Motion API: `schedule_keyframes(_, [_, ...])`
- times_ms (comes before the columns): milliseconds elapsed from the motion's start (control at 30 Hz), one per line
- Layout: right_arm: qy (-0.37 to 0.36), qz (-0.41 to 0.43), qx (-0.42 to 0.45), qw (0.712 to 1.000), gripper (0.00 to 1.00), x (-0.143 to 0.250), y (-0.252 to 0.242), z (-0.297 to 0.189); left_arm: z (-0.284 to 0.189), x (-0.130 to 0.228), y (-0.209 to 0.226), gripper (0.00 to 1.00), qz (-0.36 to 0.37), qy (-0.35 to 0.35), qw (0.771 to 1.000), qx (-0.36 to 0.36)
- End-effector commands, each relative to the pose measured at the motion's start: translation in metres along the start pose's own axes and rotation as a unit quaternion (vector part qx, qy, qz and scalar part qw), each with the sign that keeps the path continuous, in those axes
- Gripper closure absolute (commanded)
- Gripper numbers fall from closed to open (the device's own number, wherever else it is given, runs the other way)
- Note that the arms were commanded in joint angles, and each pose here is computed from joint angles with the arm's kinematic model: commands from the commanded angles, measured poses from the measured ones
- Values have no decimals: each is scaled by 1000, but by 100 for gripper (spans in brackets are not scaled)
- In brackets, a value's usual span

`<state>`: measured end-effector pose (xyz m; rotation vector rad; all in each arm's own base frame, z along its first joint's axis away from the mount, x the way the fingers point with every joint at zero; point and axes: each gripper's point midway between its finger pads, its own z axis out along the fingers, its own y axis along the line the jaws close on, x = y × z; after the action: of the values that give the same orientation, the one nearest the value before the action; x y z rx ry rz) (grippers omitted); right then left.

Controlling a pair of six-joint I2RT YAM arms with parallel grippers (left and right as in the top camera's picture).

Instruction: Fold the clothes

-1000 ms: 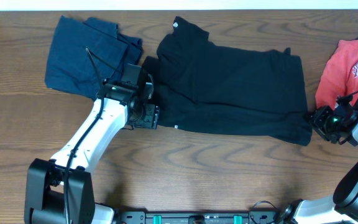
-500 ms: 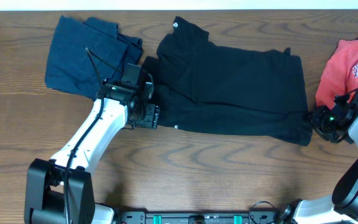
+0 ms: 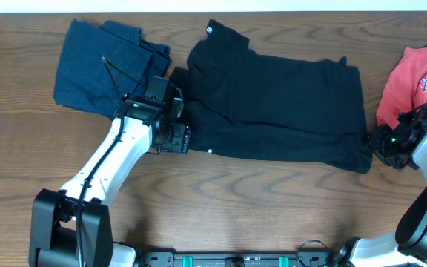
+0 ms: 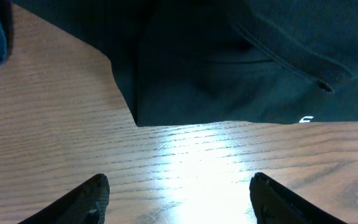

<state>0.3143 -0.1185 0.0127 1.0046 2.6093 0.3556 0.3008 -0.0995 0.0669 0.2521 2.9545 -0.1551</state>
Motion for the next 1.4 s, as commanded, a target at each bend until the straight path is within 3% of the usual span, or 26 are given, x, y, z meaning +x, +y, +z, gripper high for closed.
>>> schedule_keyframes(0, [3, 2, 6, 1000, 59, 4, 0, 3, -3, -2, 3, 26, -1, -7, 1000, -5])
schedule_keyframes(467, [-3, 21, 14, 1000, 64, 14, -10, 14, -3, -2, 3, 26, -1, -7, 1000, -5])
schedule_keyframes(567, [-13, 17, 8, 1000, 78, 10, -8, 15, -3, -2, 3, 26, -1, -6, 1000, -5])
schedule_keyframes(633, [-15, 12, -6, 1000, 97, 6, -3, 14, -3, -2, 3, 26, -1, -6, 1000, -5])
schedule_keyframes(667, [-16, 9, -12, 1000, 99, 5, 0, 12, -3, -2, 3, 26, -1, -6, 1000, -5])
schedule_keyframes(1100, [-66, -1, -35, 997, 99, -17, 26, -61, -3, -2, 3, 26, -1, -7, 1000, -5])
schedule_keyframes(1367, [-101, -19, -51, 993, 99, -32, 37, -67, -3, -3, 3, 26, -1, -8, 1000, -5])
